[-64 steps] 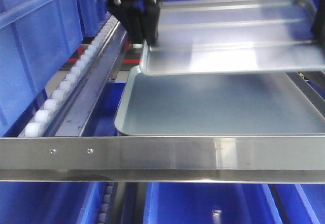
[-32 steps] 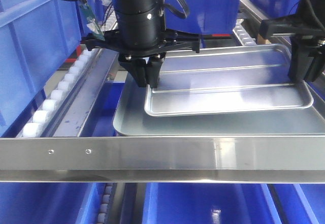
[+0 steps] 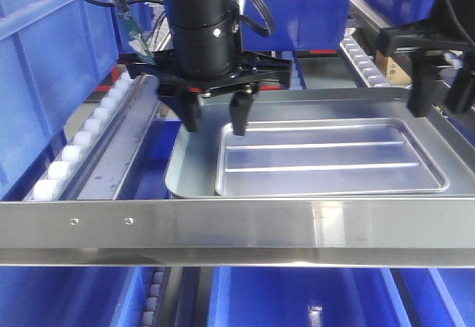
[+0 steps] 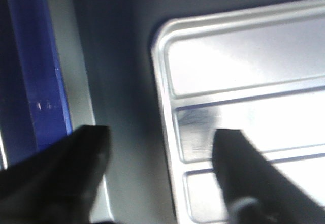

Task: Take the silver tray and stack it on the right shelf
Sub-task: 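Open both grippers and release the silver tray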

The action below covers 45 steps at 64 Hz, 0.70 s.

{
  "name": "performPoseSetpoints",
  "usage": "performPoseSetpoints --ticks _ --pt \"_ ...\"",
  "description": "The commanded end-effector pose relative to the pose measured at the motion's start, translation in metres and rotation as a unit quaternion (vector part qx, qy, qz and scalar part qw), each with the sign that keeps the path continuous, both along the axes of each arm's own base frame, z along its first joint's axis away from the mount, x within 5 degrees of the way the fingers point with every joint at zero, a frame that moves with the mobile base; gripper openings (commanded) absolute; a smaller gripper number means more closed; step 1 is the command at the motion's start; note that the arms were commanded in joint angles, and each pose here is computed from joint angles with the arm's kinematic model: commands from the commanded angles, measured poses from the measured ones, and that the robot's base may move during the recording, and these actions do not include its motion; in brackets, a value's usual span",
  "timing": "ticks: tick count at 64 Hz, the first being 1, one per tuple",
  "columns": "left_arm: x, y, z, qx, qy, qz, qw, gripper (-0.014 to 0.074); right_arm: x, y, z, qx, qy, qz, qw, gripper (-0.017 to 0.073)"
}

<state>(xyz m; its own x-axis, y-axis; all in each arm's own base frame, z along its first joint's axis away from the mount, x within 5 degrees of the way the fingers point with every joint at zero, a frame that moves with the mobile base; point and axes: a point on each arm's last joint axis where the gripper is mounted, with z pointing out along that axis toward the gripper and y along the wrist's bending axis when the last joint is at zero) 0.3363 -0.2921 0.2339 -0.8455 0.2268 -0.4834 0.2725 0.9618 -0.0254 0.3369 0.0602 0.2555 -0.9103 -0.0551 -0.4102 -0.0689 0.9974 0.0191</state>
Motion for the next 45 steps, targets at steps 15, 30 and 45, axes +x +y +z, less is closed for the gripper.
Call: performPoseSetpoints --ticks 15,30,45 --pt "-0.001 0.006 0.058 -0.012 -0.032 0.011 0.999 0.0461 -0.003 -0.004 0.038 0.003 -0.066 0.003 0.998 0.0573" --pt "-0.031 0.016 0.097 0.055 -0.041 -0.038 0.997 0.0148 -0.031 -0.009 0.072 0.007 -0.090 0.001 0.996 0.0238" --pt "-0.083 0.047 0.135 0.036 -0.121 -0.082 0.989 -0.0083 -0.086 -0.019 0.094 0.018 -0.151 0.001 0.988 0.0053"
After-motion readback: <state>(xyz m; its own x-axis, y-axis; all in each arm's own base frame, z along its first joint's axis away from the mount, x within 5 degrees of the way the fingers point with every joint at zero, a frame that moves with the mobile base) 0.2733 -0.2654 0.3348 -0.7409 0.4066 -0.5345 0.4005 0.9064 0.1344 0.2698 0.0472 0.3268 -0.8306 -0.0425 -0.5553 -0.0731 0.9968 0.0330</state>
